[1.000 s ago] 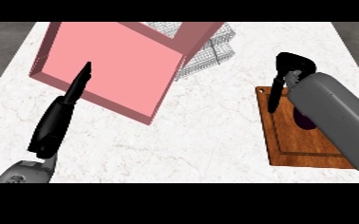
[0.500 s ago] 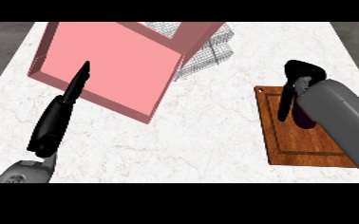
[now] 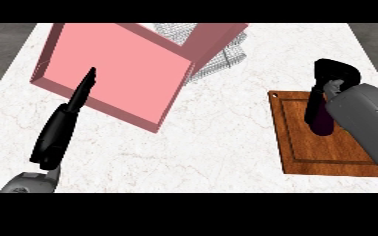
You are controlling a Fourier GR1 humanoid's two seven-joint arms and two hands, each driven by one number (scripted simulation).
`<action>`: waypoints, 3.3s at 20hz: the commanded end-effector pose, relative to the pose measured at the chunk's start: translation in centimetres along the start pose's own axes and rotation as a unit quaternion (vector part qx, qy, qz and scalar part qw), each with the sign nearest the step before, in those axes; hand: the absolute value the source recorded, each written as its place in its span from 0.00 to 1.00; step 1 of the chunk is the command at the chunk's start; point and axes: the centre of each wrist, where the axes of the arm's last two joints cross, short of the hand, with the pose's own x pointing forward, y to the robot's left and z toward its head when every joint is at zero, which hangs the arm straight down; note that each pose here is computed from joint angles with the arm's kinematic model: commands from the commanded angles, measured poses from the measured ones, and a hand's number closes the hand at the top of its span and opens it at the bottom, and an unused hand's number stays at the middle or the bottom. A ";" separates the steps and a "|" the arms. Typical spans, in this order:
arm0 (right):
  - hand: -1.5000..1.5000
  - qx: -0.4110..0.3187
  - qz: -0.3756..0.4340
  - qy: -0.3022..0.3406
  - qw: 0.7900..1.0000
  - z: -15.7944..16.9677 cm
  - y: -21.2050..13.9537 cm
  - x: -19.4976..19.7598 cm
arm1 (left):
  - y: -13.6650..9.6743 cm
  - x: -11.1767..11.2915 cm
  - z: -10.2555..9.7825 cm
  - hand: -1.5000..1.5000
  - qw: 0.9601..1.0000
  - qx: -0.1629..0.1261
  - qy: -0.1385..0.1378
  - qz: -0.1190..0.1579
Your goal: Pick the eggplant from the cutting board and place it in the tiered basket
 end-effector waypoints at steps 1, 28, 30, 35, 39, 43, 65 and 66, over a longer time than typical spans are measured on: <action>0.00 0.004 0.004 0.056 0.998 -0.6 -0.9 -0.1 | -2.0 1.5 0.0 0.50 1.000 -0.007 -0.008 0.001; 1.00 0.058 -0.003 0.040 0.997 -5.4 7.5 -1.9 | 1.4 -0.1 -0.7 0.50 1.000 -0.014 -0.006 0.004; 1.00 0.030 -0.078 0.006 0.996 -4.9 8.8 -1.2 | 0.6 -0.3 -0.7 0.50 1.000 -0.001 -0.010 -0.001; 1.00 -0.020 -0.036 -0.026 0.999 -5.3 6.3 -1.6 | -2.1 0.9 -1.4 0.50 1.000 -0.003 -0.006 0.000; 1.00 -0.069 -0.034 -0.052 0.996 -4.1 6.1 -1.5 | -1.1 -0.5 -0.4 0.50 1.000 -0.005 0.002 0.000; 1.00 -0.084 -0.088 0.033 0.992 -0.6 8.8 1.8 | -0.1 0.3 0.7 0.50 1.000 0.006 0.010 -0.003; 1.00 -0.336 -0.360 0.051 0.869 22.0 4.8 3.2 | 1.0 -0.5 1.1 0.50 1.000 0.012 0.020 -0.006; 1.00 -0.349 -0.362 0.041 0.864 23.2 4.7 2.8 | 1.0 0.0 0.5 0.50 1.000 0.022 0.011 -0.004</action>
